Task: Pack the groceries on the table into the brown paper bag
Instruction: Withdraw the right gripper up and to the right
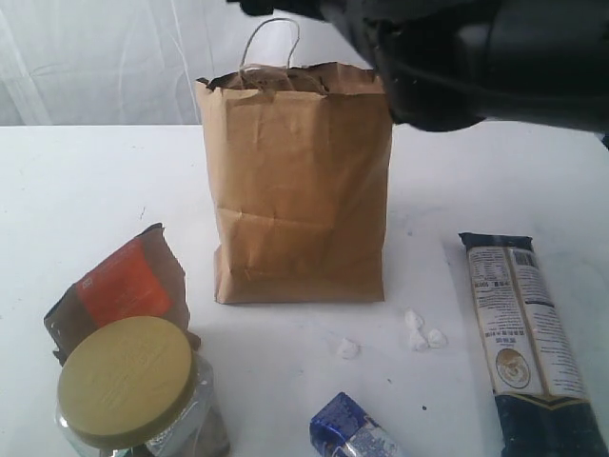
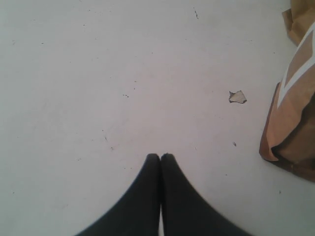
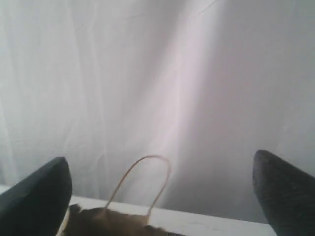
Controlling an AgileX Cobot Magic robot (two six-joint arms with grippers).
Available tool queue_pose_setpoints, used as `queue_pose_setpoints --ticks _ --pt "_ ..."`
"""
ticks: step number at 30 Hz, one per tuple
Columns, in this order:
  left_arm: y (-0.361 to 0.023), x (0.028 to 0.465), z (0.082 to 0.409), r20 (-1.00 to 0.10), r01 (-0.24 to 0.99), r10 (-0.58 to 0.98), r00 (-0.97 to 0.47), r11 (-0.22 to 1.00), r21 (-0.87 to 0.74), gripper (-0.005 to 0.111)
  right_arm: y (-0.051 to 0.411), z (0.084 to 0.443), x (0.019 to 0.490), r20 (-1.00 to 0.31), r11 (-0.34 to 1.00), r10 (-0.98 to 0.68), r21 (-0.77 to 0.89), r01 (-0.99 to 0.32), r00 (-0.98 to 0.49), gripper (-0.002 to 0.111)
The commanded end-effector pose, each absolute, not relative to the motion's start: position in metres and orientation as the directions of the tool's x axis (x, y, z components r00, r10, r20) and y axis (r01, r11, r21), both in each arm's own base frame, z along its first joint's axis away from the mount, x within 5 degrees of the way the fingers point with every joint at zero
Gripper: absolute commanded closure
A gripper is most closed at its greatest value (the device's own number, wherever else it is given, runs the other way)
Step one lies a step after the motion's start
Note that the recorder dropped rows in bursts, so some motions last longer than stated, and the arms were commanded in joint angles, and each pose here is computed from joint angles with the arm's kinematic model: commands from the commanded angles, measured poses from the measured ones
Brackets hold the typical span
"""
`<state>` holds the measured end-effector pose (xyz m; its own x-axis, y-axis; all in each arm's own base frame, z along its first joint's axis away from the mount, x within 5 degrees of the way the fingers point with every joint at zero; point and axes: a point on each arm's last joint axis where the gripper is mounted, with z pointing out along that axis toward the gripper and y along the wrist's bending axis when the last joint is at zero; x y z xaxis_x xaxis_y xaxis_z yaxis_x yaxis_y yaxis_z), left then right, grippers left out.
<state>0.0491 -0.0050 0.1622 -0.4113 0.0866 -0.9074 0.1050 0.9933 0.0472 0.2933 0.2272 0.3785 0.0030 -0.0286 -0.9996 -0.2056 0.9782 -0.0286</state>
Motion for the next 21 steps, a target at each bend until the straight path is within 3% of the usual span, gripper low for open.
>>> queue_pose_setpoints --ticks 1,4,6,10,16,19,21 --pt "-0.005 0.049 0.160 -0.906 0.110 0.083 -0.415 0.993 0.040 0.107 0.191 0.392 0.286 -0.999 0.998 -0.027 -0.030 0.053 -0.044 0.016" --pt "-0.005 0.049 0.160 -0.906 0.110 0.083 -0.415 0.993 0.040 0.107 0.166 0.379 0.278 -0.975 0.950 -0.003 -0.072 0.305 -0.220 0.016" --pt "-0.005 0.049 0.160 -0.906 0.110 0.083 -0.415 0.993 0.040 0.107 0.156 0.374 0.274 -0.967 0.902 -0.044 -0.146 0.406 -0.251 0.016" --pt "-0.005 0.049 0.160 -0.906 0.110 0.083 -0.415 0.993 0.040 0.107 0.154 0.359 0.272 -0.925 0.880 -0.185 -0.307 0.363 -0.333 0.016" --pt "-0.005 0.049 0.160 -0.906 0.110 0.083 -0.415 0.993 0.040 0.107 0.158 0.349 0.268 -0.892 0.866 -0.259 -0.384 0.320 -0.370 0.016" --pt "-0.005 0.049 0.160 -0.906 0.110 0.083 -0.415 0.993 0.040 0.107 0.164 0.348 0.265 -0.738 0.754 -0.514 -0.632 0.180 -0.438 0.016" --pt "-0.005 0.049 0.160 -0.906 0.110 0.083 -0.415 0.993 0.040 0.107 0.165 0.348 0.264 -0.718 0.739 -0.538 -0.654 0.163 -0.441 0.016"
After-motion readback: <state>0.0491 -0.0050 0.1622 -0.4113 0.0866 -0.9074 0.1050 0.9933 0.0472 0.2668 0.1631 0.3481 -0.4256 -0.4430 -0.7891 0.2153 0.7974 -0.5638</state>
